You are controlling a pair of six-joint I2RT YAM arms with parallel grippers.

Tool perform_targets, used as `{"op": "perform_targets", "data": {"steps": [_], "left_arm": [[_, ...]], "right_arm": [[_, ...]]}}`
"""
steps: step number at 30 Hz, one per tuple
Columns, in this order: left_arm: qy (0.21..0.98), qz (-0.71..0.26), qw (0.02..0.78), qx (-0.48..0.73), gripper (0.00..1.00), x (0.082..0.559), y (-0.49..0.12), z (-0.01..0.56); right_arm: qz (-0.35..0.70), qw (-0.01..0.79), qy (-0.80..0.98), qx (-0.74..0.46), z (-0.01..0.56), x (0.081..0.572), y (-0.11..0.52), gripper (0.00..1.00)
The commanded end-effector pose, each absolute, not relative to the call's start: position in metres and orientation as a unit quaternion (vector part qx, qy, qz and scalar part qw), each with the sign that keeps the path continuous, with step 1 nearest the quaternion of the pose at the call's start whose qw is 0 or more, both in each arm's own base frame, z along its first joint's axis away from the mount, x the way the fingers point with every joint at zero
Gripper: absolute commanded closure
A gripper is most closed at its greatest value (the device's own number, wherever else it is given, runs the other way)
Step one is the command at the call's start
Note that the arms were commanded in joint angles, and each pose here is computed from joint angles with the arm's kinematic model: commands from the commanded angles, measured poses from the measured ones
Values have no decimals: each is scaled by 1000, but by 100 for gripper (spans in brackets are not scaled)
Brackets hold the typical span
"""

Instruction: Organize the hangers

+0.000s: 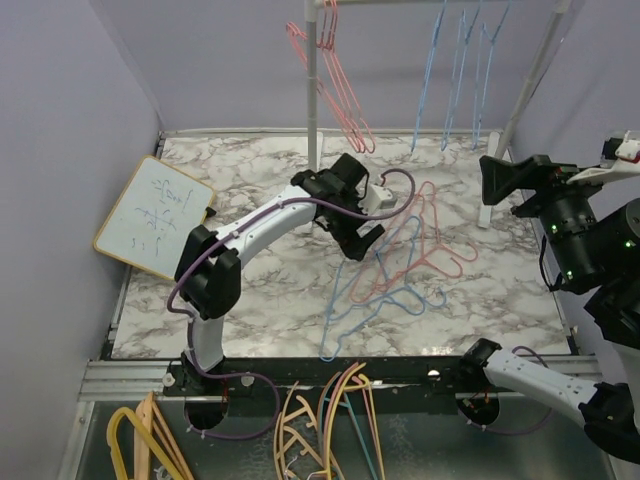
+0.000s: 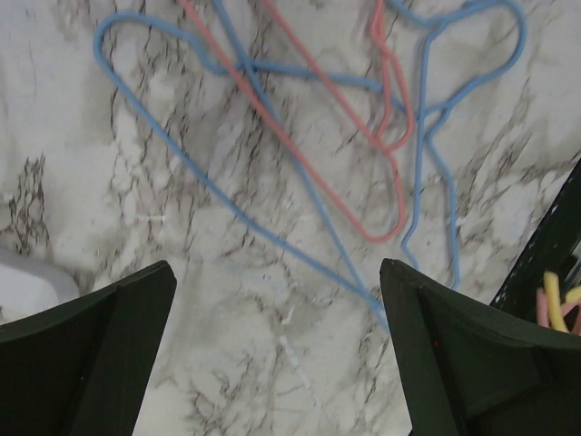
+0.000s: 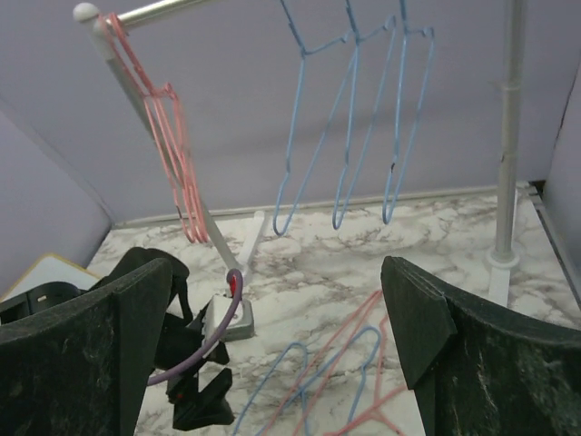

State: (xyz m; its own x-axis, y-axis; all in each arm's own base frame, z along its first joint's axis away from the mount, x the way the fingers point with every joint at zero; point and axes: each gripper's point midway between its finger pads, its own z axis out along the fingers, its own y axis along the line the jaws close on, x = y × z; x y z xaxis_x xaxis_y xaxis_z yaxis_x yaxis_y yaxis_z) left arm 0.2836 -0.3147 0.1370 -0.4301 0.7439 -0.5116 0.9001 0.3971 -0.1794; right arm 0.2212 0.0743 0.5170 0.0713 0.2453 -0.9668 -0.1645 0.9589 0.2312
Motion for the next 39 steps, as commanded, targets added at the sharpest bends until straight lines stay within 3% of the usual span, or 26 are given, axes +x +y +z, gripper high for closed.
{"op": "perform_targets", "data": {"steps": [1, 8, 15, 20, 27, 39], "left_arm": [[822, -262, 241, 444, 1, 298, -381, 171], [829, -265, 287, 399, 1, 320, -444, 165], [849, -250, 280, 372, 4, 328, -472, 113], [855, -246, 275, 364, 13, 336, -481, 91], [859, -234, 284, 356, 14, 345, -483, 74], [875, -207, 249, 361, 25, 341, -475, 23]], "right_arm": [[104, 684, 720, 60, 466, 219, 61, 0], [105, 672, 729, 80, 454, 209, 51, 0], [126, 672, 723, 96, 462, 187, 36, 0], [137, 673, 717, 117, 464, 170, 19, 0], [136, 658, 730, 127, 446, 160, 11, 1], [157, 642, 743, 109, 424, 161, 26, 0]]}}
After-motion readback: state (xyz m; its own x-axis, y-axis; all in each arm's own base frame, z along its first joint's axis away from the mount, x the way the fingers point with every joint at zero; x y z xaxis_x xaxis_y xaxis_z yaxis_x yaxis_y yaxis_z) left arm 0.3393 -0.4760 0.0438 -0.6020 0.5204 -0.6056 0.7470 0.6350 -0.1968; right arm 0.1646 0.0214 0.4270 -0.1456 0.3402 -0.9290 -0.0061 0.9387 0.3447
